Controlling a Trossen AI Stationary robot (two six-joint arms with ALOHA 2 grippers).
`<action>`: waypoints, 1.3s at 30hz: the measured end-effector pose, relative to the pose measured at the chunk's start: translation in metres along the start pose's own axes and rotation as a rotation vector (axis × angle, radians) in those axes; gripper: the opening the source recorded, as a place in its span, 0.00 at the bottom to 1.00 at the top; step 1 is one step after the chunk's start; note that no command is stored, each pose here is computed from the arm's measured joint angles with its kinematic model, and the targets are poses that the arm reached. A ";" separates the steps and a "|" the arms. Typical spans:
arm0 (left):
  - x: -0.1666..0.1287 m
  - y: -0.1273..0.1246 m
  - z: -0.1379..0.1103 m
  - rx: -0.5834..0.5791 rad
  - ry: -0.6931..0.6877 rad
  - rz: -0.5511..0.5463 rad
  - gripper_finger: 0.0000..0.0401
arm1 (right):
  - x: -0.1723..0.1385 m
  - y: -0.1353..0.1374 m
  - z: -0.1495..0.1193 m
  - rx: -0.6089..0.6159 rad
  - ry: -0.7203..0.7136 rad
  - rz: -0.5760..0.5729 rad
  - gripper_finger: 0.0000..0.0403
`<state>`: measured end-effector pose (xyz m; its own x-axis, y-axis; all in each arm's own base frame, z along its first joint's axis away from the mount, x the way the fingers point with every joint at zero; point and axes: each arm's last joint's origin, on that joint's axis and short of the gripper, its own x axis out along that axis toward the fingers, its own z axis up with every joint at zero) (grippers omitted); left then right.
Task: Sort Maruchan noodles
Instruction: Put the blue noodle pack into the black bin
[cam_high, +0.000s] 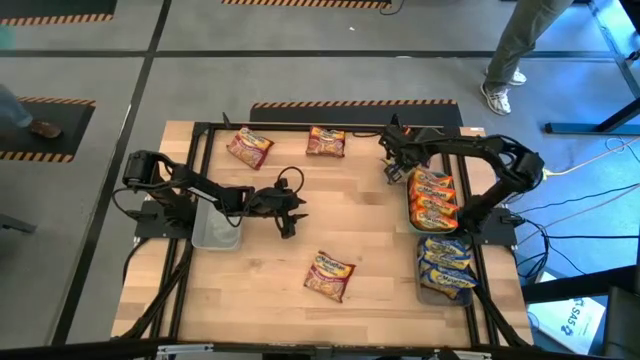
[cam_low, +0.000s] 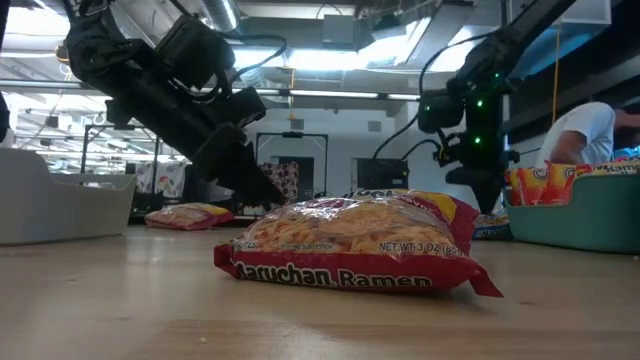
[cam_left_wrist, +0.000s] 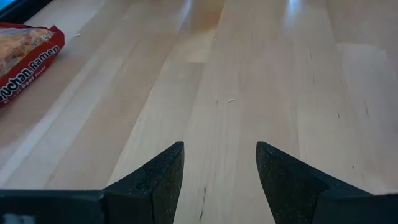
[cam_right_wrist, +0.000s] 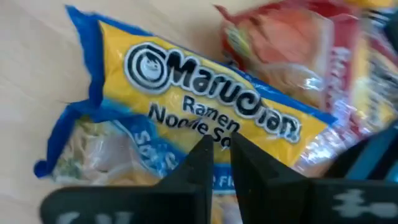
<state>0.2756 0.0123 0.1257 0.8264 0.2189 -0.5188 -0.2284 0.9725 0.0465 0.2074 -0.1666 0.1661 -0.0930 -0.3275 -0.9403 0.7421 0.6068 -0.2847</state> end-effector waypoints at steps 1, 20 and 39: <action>0.000 0.000 0.000 0.000 -0.002 0.000 0.49 | 0.003 0.002 0.002 -0.013 -0.004 0.021 0.08; 0.000 0.000 0.004 -0.008 -0.043 -0.003 0.49 | -0.012 0.091 0.009 -0.161 -0.278 0.335 0.06; -0.001 -0.001 0.014 -0.027 -0.142 -0.010 0.49 | -0.055 0.151 -0.004 -0.223 -0.567 0.520 0.06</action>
<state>0.2822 0.0125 0.1380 0.8927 0.2201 -0.3932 -0.2320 0.9726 0.0177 0.3218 -0.0537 0.1739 0.6244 -0.2445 -0.7419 0.4416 0.8939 0.0770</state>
